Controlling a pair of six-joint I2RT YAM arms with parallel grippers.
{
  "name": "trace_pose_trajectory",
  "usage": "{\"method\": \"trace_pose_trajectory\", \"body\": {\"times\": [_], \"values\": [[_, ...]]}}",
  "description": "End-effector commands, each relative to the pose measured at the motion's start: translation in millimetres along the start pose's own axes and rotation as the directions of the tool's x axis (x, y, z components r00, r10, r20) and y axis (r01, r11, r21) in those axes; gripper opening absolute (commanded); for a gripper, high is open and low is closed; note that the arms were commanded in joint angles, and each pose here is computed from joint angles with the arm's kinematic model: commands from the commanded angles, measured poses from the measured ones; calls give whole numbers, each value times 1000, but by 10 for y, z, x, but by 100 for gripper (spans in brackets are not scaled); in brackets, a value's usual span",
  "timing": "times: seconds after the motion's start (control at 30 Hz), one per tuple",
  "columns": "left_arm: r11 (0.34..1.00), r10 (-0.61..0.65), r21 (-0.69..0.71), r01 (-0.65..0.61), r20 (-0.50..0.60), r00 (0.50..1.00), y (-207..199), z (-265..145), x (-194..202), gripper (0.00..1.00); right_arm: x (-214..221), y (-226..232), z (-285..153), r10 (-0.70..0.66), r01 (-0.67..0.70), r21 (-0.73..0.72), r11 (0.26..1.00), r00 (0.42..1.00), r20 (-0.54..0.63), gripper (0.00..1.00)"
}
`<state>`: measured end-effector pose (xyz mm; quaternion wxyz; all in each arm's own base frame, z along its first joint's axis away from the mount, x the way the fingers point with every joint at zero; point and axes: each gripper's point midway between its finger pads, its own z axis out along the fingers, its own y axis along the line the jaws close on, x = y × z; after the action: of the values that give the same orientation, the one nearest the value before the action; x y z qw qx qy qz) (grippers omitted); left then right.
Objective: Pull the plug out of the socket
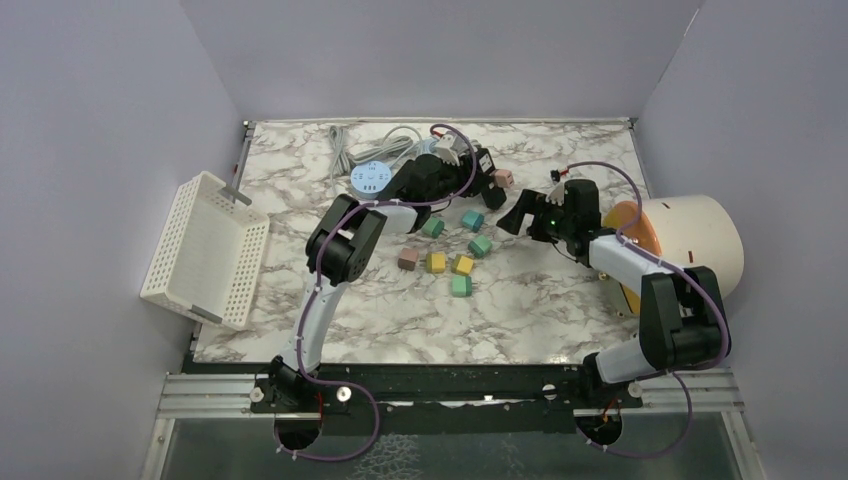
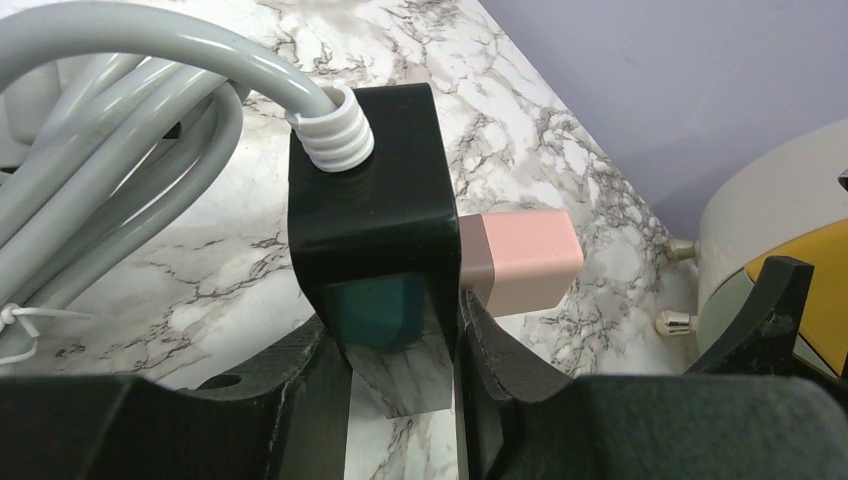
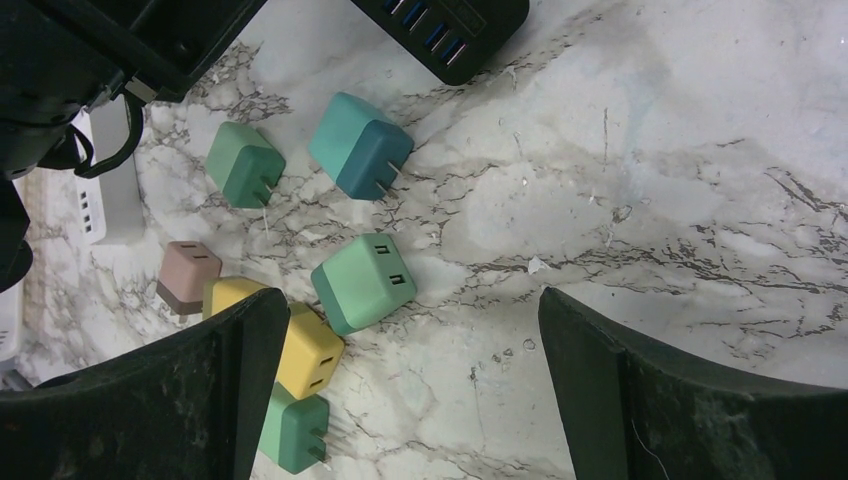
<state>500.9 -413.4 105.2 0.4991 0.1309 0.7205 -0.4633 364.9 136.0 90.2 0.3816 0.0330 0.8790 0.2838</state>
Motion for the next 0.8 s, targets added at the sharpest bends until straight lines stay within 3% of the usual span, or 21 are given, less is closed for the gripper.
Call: {"method": "trace_pose_trajectory", "body": {"times": [0.0, 0.17, 0.4, 0.77], "values": [[996, -3, -93, -13, -163, 987, 305, -66, 708, 0, -40, 10, -61, -23, 22, 8, 1000, 1000, 20, 100], [996, 19, -79, -30, -145, 989, 228, -67, 589, 0, -62, 32, -66, -28, 29, -3, 1000, 999, 29, 100], [996, -32, -87, 15, -202, 979, 333, -107, 922, 0, -41, 29, -72, -28, 28, -3, 1000, 999, 26, 100], [998, 11, -60, -21, -168, 986, 227, -61, 783, 0, -11, 41, -80, -29, 29, -14, 999, 999, 18, 100]]}}
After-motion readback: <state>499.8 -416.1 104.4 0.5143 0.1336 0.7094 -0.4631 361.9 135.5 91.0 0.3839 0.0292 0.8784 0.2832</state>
